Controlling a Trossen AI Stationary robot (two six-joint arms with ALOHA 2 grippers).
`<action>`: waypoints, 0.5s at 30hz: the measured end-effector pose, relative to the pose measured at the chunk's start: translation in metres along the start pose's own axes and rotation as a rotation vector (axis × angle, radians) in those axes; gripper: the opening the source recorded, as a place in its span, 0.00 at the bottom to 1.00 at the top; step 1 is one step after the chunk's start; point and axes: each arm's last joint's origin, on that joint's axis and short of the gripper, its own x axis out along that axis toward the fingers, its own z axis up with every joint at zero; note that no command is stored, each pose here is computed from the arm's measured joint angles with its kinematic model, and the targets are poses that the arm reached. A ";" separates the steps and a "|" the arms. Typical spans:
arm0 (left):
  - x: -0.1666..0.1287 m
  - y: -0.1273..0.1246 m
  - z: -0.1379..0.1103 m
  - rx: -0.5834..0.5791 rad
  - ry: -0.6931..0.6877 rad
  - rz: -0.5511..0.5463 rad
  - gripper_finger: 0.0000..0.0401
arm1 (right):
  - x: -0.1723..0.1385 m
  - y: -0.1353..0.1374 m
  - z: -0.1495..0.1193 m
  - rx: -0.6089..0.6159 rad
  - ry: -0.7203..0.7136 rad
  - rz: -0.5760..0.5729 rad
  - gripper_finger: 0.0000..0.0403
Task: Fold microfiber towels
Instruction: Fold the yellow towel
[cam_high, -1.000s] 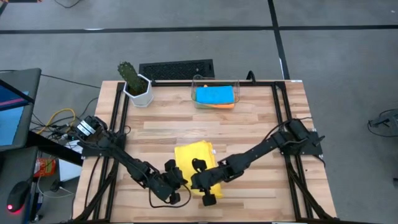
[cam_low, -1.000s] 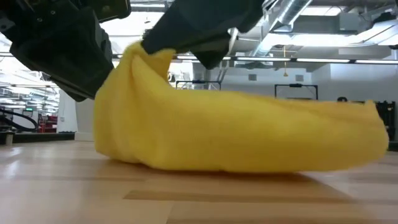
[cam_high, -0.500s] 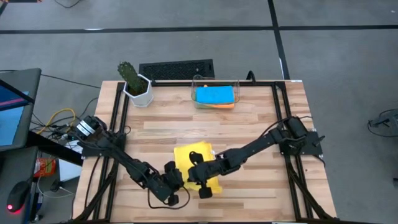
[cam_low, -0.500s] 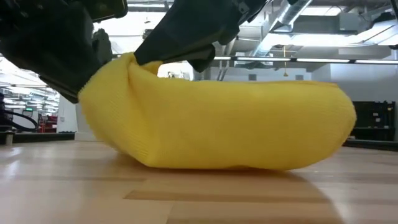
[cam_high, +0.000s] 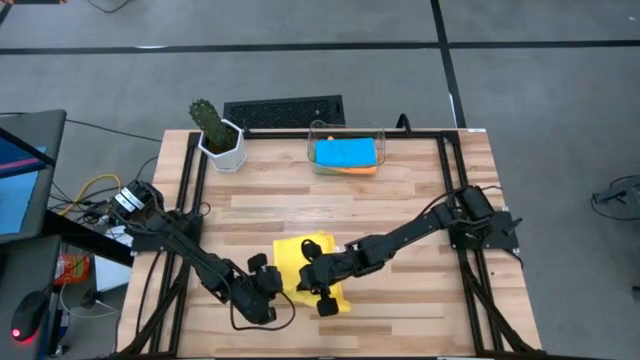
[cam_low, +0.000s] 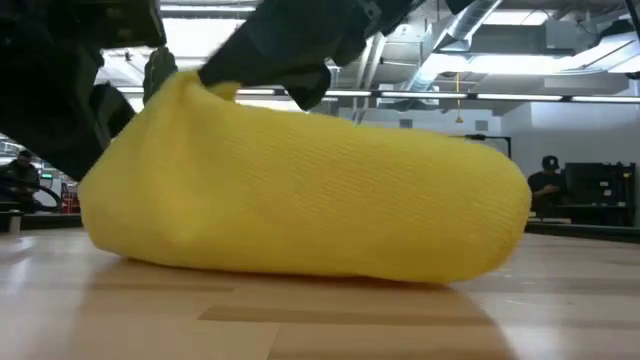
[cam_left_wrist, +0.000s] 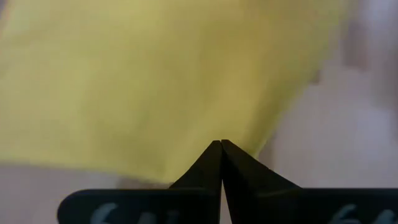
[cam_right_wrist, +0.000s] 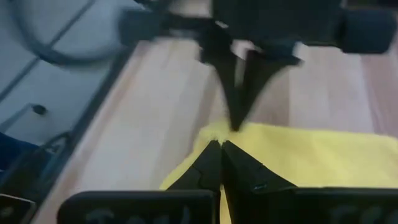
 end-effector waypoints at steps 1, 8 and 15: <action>0.000 0.002 -0.001 -0.008 0.008 0.019 0.00 | 0.000 0.000 0.001 -0.001 -0.012 0.009 0.08; -0.005 0.004 -0.002 -0.004 0.003 0.051 0.00 | 0.000 -0.005 0.004 0.005 -0.041 0.004 0.08; -0.007 0.006 -0.001 0.002 -0.010 0.072 0.00 | 0.033 -0.011 -0.004 0.020 -0.028 0.037 0.08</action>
